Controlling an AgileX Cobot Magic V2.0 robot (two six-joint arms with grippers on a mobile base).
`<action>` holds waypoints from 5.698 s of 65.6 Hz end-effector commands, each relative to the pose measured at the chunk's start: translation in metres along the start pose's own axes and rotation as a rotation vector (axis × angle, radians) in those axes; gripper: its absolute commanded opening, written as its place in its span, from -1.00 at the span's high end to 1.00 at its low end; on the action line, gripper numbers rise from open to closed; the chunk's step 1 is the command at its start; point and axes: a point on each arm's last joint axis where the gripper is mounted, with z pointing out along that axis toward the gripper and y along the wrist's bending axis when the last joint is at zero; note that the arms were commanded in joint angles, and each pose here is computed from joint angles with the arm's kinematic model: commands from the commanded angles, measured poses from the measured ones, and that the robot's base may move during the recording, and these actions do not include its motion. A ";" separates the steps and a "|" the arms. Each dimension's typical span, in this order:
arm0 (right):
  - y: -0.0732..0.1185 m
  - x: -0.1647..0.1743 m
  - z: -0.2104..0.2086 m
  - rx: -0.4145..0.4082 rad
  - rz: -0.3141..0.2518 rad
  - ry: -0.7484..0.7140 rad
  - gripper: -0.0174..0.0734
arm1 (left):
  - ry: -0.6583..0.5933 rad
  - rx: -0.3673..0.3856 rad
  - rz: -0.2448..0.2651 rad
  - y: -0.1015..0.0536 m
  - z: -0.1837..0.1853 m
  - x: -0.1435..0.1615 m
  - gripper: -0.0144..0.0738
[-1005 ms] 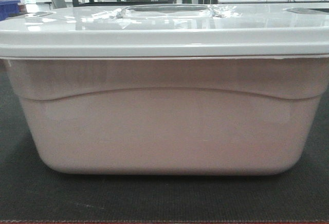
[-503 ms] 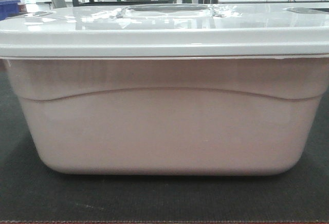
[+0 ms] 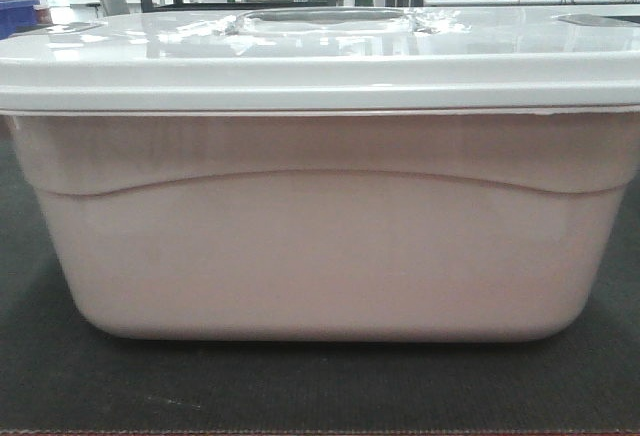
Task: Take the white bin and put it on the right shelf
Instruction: 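Move both grippers onto the grey latches at the bin's ends, then close both grippers on the grey latches of the white lid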
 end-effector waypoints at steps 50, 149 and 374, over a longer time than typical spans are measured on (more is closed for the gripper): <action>0.020 -0.031 -0.066 -0.099 -0.061 -0.236 -0.58 | -0.205 0.190 -0.081 -0.022 -0.043 -0.028 -0.40; 0.008 -0.024 0.009 -0.743 -0.007 -0.015 -0.59 | -0.179 0.951 -0.133 -0.004 0.010 -0.019 -0.40; 0.043 -0.009 0.031 -0.897 -0.001 0.090 -0.54 | -0.047 0.929 -0.090 -0.035 0.034 -0.017 -0.10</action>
